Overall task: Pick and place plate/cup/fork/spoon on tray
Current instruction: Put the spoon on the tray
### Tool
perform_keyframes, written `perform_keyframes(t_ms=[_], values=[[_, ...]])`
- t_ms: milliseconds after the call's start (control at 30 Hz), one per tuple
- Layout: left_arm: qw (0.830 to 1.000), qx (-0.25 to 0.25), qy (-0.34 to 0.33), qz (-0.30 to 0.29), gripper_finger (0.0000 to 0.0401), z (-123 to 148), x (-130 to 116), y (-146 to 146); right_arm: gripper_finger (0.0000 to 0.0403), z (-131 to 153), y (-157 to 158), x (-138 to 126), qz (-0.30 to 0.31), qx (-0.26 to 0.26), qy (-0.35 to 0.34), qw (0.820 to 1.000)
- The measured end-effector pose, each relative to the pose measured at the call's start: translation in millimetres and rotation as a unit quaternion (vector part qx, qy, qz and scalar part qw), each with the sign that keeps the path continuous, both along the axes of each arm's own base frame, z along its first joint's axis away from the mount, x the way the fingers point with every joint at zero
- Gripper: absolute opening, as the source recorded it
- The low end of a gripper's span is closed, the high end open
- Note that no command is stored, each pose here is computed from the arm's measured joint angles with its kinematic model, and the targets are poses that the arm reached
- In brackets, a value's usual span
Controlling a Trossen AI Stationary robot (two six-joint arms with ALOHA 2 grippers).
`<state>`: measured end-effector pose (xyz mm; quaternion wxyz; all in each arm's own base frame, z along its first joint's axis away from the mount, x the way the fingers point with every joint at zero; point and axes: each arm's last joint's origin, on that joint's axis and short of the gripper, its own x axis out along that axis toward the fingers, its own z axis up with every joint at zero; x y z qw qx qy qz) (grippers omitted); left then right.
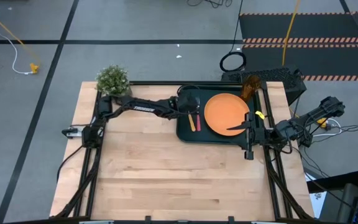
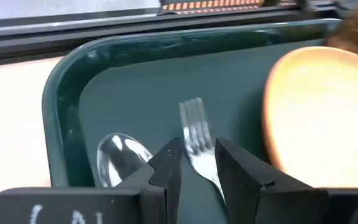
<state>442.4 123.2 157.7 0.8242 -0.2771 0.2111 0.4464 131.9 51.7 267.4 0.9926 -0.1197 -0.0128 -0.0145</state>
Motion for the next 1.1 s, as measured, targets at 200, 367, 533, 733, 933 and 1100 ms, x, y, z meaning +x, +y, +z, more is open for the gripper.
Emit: perform_keyframes(t_ms=[200, 367, 533, 733, 933, 1100], values=[[0.998, 0.011, -0.017, -0.056, 0.0099, 19, 8, -46, 0.0192, 0, 0, 0, -0.001, -0.010, 0.001, 1.000], [0.998, -0.012, -0.032, -0.056, 0.0099, 11, 13, -78, 0.0192, 0, 0, 0, -0.001, -0.009, 0.000, 1.000], [0.998, -0.035, -0.036, -0.048, 0.0099, -3, 16, -91, 0.0192, 1, 0, 0, -0.002, -0.006, -0.002, 1.000], [0.998, -0.040, -0.013, -0.045, 0.0099, -13, 14, -93, 0.0192, 1, 0, 0, 0.000, 0.008, -0.004, 1.000], [0.997, -0.059, 0.001, -0.044, 0.0099, -34, 16, -93, 0.0192, 1, 0, 0, 0.000, 0.013, -0.006, 1.000], [0.997, -0.076, 0.004, -0.027, 0.0099, -41, 15, -94, 0.0192, 1, 0, 0, 0.000, 0.013, -0.007, 1.000]])
